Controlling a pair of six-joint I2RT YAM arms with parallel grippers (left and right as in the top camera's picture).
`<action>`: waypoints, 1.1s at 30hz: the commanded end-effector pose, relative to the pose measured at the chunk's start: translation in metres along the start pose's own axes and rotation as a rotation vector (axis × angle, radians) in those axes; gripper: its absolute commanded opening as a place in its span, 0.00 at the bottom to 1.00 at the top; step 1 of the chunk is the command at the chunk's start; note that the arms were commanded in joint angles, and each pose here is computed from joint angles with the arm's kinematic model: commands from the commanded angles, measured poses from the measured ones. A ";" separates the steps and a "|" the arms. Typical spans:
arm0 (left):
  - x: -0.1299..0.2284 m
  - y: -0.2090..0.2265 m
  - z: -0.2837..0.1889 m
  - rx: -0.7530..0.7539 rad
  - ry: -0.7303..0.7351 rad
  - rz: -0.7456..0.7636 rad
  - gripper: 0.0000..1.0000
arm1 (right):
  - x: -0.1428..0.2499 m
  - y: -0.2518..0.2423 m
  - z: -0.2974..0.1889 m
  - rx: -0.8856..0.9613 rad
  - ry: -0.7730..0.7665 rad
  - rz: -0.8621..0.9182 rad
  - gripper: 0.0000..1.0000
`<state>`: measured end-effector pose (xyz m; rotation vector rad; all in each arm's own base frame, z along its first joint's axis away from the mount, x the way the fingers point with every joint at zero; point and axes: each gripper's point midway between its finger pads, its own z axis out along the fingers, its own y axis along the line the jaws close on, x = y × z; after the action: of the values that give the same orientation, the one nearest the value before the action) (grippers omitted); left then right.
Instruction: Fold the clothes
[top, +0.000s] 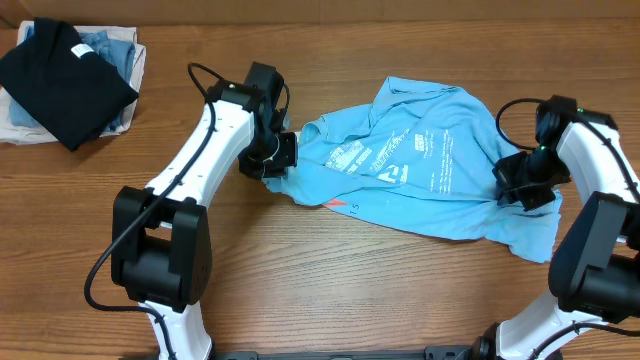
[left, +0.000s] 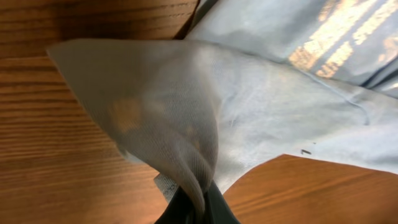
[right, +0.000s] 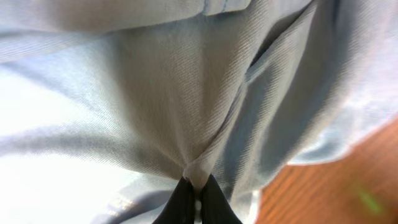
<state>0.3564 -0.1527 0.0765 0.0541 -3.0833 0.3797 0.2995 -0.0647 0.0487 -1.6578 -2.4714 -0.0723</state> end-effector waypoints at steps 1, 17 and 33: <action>-0.008 -0.012 -0.023 0.027 -0.044 0.014 0.04 | -0.004 0.007 -0.020 -0.033 -0.039 -0.002 0.04; 0.026 -0.017 -0.170 0.034 -0.387 0.014 0.04 | 0.030 -0.019 -0.132 -0.267 -0.222 -0.035 0.04; 0.114 -0.005 -0.293 0.132 -0.760 0.020 0.04 | 0.076 -0.067 -0.216 -0.438 -0.406 -0.164 0.04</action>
<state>0.2675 -0.1046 0.3366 0.1087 -3.6890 0.6734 0.2351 -0.0471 0.2413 -1.7728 -2.9304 -0.3260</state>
